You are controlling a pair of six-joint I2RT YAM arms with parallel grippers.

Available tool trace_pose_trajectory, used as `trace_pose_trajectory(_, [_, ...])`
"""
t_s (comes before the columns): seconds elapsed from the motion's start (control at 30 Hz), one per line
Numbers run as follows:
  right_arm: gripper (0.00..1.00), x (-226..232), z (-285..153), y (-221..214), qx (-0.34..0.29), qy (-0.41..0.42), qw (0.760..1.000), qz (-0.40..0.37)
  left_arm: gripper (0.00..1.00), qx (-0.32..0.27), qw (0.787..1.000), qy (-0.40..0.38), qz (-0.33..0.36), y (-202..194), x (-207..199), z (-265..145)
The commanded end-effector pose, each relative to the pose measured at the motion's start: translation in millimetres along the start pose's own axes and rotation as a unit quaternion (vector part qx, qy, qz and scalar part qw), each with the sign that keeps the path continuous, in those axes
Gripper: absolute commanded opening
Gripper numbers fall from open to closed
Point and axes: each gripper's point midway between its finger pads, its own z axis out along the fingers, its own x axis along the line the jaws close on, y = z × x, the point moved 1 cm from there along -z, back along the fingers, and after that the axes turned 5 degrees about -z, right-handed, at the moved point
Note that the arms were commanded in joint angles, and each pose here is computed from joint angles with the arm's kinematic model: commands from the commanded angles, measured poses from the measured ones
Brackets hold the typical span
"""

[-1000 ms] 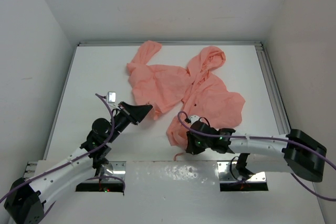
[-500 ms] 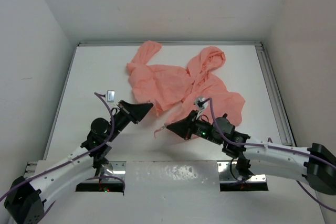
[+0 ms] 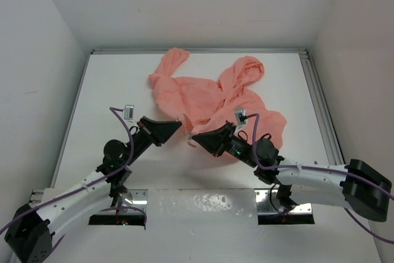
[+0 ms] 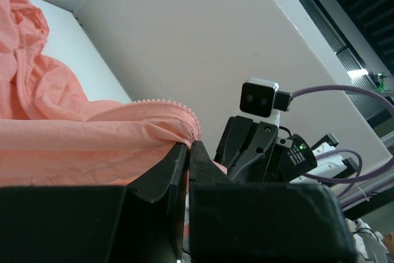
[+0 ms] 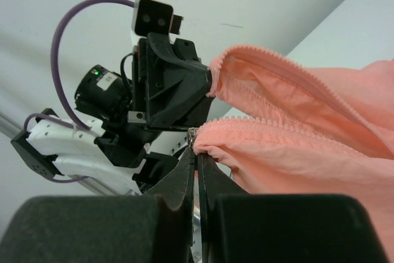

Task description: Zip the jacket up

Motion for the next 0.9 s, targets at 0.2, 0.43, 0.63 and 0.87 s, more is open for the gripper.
trace_pose_trajectory(0.2, [0.0, 20.8, 5.3, 32.5, -0.063, 0.041, 0.997, -0.013, 0.0, -0.003, 0.998, -0.056, -0.006, 7.3, -28.4, -0.7])
trace_pose_trajectory(0.43, [0.0, 21.3, 8.5, 31.8, -0.062, 0.042, 0.997, -0.008, 0.0, 0.006, 0.998, -0.069, -0.014, 3.1, -30.4, -0.2])
trace_pose_trajectory(0.63, [0.0, 23.9, 11.3, 34.2, -0.065, 0.047, 0.997, -0.009, 0.0, 0.013, 0.997, -0.075, -0.009, -0.3, -30.2, 0.1])
trace_pose_trajectory(0.87, [0.0, 23.5, 13.6, 36.2, -0.069, 0.046, 0.997, -0.008, 0.0, 0.016, 0.997, -0.078, -0.006, -2.8, -29.3, -0.9])
